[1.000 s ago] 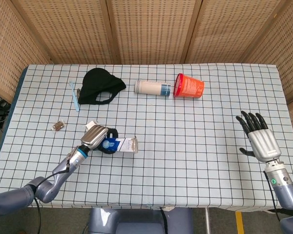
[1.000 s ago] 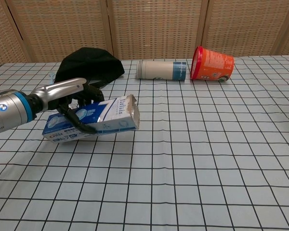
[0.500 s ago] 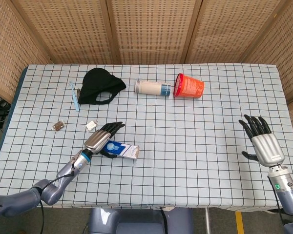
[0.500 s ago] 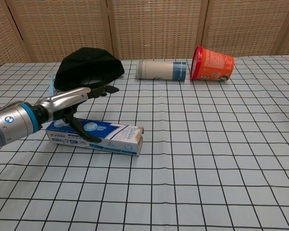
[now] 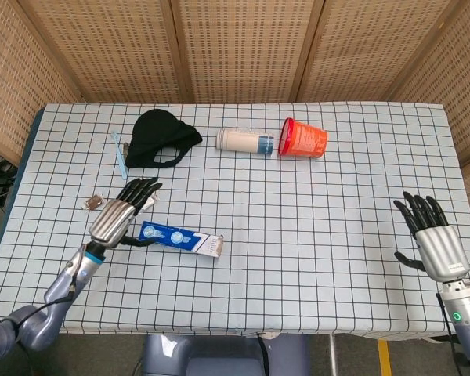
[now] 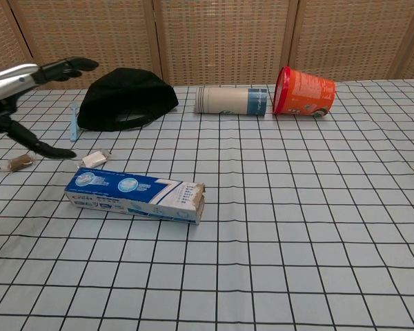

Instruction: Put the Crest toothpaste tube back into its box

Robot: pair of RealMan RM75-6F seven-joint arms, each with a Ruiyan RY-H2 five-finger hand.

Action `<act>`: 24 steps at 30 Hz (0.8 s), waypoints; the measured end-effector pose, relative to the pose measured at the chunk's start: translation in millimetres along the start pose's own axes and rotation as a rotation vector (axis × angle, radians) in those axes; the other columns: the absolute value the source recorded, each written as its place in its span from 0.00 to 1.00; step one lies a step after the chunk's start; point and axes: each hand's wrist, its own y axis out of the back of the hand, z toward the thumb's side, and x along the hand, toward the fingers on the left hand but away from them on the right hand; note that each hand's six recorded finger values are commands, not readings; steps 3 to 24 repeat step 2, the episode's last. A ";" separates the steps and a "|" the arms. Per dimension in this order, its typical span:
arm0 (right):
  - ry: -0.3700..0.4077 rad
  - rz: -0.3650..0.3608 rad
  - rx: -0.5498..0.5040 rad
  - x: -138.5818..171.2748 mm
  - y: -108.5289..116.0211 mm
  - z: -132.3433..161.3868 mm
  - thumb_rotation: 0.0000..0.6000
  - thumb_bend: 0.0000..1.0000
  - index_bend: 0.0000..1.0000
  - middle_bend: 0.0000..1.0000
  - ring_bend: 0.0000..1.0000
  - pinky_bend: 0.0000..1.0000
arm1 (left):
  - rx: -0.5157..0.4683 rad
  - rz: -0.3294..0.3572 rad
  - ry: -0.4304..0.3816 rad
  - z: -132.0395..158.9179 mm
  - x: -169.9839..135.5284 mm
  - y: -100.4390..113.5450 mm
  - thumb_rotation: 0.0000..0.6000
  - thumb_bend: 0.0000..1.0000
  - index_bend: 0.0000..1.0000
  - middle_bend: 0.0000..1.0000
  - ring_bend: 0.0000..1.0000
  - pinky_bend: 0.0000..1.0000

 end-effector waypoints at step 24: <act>-0.001 -0.003 0.015 4.7 0.4 -0.5 1.00 0.00 0.09 0.05 0.00 0.00 | 0.039 0.031 0.058 -8.8 -20.5 11.0 1.00 0.00 0.00 0.00 0.00 0.00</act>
